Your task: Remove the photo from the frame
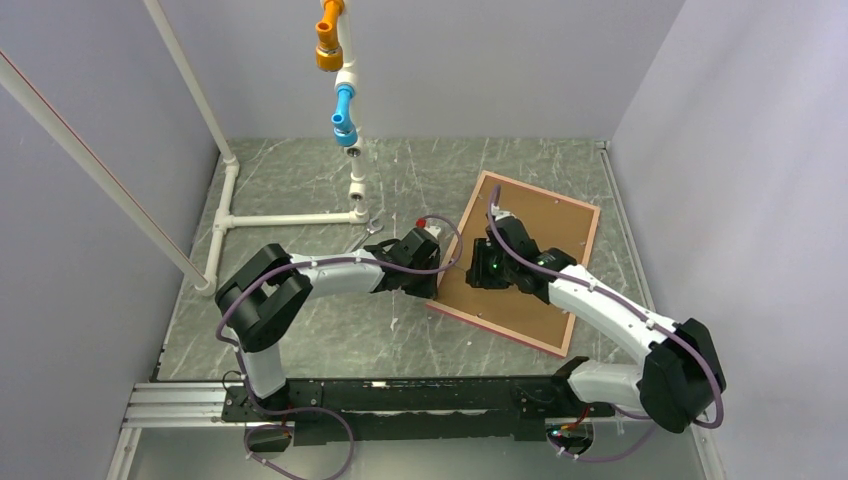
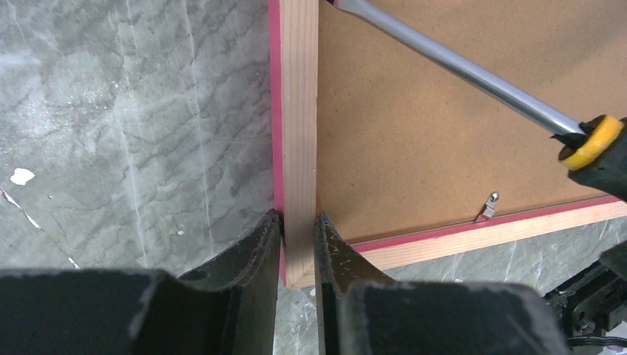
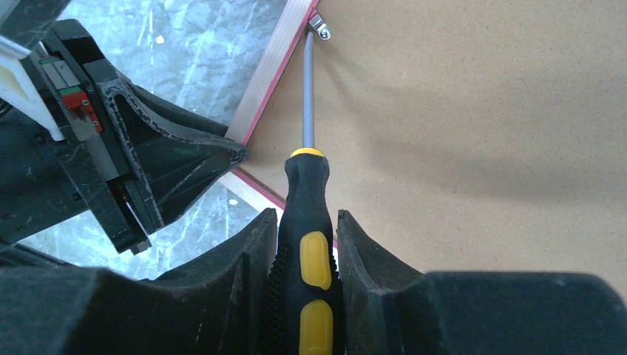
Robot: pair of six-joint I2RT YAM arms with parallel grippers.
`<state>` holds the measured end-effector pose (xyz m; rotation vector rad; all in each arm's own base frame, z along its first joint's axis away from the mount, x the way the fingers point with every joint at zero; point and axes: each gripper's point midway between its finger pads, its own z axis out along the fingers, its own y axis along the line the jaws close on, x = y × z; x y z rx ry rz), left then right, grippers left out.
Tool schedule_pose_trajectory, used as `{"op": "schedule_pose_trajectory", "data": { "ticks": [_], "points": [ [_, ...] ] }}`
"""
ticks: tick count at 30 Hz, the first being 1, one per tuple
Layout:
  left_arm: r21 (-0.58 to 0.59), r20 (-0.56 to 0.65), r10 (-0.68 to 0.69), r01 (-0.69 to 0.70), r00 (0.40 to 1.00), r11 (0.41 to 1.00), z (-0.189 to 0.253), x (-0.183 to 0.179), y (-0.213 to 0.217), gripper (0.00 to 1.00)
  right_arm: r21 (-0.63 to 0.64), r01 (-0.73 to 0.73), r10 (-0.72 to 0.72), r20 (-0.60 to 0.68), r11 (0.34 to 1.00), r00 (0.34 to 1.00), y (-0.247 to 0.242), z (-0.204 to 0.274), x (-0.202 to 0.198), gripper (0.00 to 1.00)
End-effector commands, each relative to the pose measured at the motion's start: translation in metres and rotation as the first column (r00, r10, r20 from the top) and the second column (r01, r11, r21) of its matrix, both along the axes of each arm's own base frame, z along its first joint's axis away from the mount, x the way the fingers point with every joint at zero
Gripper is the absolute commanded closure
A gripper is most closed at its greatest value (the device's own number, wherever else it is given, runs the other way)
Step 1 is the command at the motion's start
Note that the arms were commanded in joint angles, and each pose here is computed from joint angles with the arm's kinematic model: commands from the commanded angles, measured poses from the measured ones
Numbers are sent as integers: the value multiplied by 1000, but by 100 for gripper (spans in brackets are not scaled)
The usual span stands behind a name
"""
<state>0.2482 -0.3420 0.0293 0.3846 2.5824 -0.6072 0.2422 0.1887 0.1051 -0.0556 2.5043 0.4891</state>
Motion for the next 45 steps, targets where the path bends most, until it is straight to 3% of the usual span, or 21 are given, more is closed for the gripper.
{"op": "schedule_pose_trajectory", "data": {
  "ticks": [1, 14, 19, 27, 32, 38, 45],
  "points": [
    [9, -19, -17, 17, 1000, 1000, -6, -5, -2, 88, -33, 54, -51, 75, 998, 996, 2, 11, 16, 100],
    [1, -54, -2, 2, 999, 1000, -12, -15, 3, 95, -240, 188, -163, 120, 952, 979, -14, 1, 22, 100],
    [0, -75, 12, -12, 997, 1000, -18, -19, 5, 95, -331, 268, -229, 152, 905, 962, -28, 1, 26, 100],
    [-9, -103, 25, -27, 994, 1000, -27, -27, 7, 95, -373, 328, -269, 201, 868, 942, -32, 10, 36, 100],
    [-33, -88, 8, -11, 996, 999, -18, -27, 5, 95, -279, 304, -245, 226, 911, 943, -27, 33, 34, 100],
    [-91, -56, -39, 34, 998, 995, 7, -23, -8, 91, -91, 142, -121, 204, 986, 971, -16, 52, 21, 100],
    [-85, -19, -31, 29, 999, 996, 19, -1, -15, 68, -25, 28, -24, 149, 999, 989, 7, 44, 11, 100]
  ]
}}
